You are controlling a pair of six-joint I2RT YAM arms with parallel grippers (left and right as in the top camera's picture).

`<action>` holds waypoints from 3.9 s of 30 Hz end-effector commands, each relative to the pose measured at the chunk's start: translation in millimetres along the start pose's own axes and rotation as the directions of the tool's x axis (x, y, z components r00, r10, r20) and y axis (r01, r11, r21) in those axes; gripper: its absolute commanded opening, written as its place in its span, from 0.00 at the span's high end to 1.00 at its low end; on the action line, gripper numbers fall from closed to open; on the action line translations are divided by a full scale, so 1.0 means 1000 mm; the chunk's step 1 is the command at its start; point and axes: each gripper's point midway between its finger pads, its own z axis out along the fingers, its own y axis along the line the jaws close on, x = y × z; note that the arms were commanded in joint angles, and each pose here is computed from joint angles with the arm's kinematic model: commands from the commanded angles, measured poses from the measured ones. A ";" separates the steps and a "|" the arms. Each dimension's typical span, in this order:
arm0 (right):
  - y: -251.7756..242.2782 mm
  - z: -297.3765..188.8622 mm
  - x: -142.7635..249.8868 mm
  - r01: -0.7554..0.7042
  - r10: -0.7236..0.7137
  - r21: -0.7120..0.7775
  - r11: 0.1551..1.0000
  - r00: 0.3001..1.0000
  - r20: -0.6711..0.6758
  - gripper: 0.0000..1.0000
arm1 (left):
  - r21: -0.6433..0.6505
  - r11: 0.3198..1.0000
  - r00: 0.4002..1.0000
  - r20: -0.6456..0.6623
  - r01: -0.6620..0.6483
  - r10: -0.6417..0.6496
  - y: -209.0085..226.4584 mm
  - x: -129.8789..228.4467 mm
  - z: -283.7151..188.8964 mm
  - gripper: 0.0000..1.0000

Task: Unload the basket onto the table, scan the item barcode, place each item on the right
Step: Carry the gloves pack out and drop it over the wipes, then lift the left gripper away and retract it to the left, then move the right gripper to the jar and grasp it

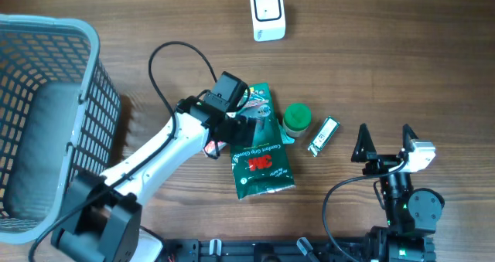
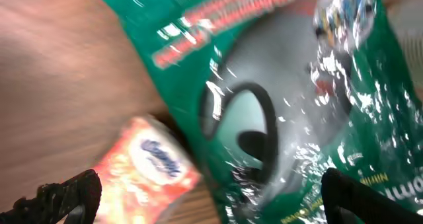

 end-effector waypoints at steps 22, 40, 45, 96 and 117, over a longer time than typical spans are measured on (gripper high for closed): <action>0.000 0.000 -0.002 0.020 -0.020 0.001 1.000 1.000 0.009 0.00 | -0.311 0.853 0.180 0.949 0.420 0.257 0.086 -0.138 -0.455 0.00; 0.000 0.000 -0.002 0.020 -0.020 0.001 1.000 1.000 0.009 0.00 | -0.468 0.771 0.190 0.883 0.432 0.429 0.109 -0.076 -0.510 0.00; 0.000 0.000 -0.002 0.020 -0.020 0.001 1.000 1.000 0.009 0.00 | -0.348 0.897 0.088 0.937 0.272 0.337 0.097 -0.033 -0.519 0.00; 0.118 -0.048 0.020 -0.682 0.439 -0.440 0.584 0.721 -0.535 0.00 | -0.299 0.954 -0.607 0.754 0.019 0.248 0.014 0.221 -0.588 0.00; 0.114 -0.043 0.026 -0.683 0.444 -0.414 0.602 0.717 -0.538 0.01 | -0.164 0.984 0.055 0.984 -0.072 0.169 0.061 0.090 -0.365 0.00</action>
